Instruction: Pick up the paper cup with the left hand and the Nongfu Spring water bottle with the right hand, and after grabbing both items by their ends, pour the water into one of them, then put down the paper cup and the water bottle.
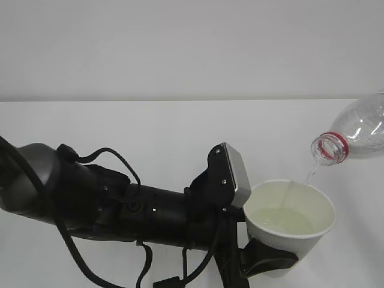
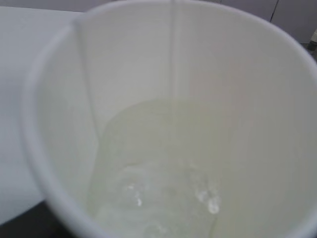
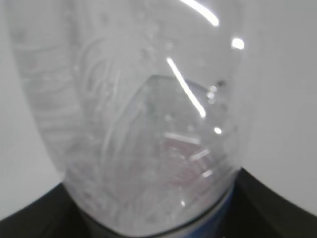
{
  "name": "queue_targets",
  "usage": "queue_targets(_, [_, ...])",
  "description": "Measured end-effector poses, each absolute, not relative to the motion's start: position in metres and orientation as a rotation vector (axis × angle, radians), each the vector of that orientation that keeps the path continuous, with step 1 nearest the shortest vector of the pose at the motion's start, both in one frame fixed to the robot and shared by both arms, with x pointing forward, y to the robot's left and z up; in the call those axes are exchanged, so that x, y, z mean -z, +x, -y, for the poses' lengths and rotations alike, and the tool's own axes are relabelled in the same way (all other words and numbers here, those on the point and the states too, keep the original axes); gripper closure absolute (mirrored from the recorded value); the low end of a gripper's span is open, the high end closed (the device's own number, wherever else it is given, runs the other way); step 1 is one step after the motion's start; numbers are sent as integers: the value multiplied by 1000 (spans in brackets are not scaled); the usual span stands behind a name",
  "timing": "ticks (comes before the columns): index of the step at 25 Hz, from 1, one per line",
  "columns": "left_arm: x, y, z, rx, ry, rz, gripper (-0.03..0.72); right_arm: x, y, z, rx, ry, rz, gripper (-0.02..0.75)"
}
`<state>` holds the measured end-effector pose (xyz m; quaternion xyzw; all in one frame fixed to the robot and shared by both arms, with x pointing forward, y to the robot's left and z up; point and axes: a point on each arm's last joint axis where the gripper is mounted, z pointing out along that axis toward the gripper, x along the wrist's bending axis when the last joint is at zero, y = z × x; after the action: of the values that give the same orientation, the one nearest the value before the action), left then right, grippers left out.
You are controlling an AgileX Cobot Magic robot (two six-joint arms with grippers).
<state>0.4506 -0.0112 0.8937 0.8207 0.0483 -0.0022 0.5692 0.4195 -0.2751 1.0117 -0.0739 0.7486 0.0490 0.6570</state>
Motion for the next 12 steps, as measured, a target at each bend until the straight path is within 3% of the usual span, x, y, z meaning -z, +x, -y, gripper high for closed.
queue_targets(12, [-894, 450, 11, 6, 1928, -113, 198, -1012, 420, 275, -111, -167, -1696, 251])
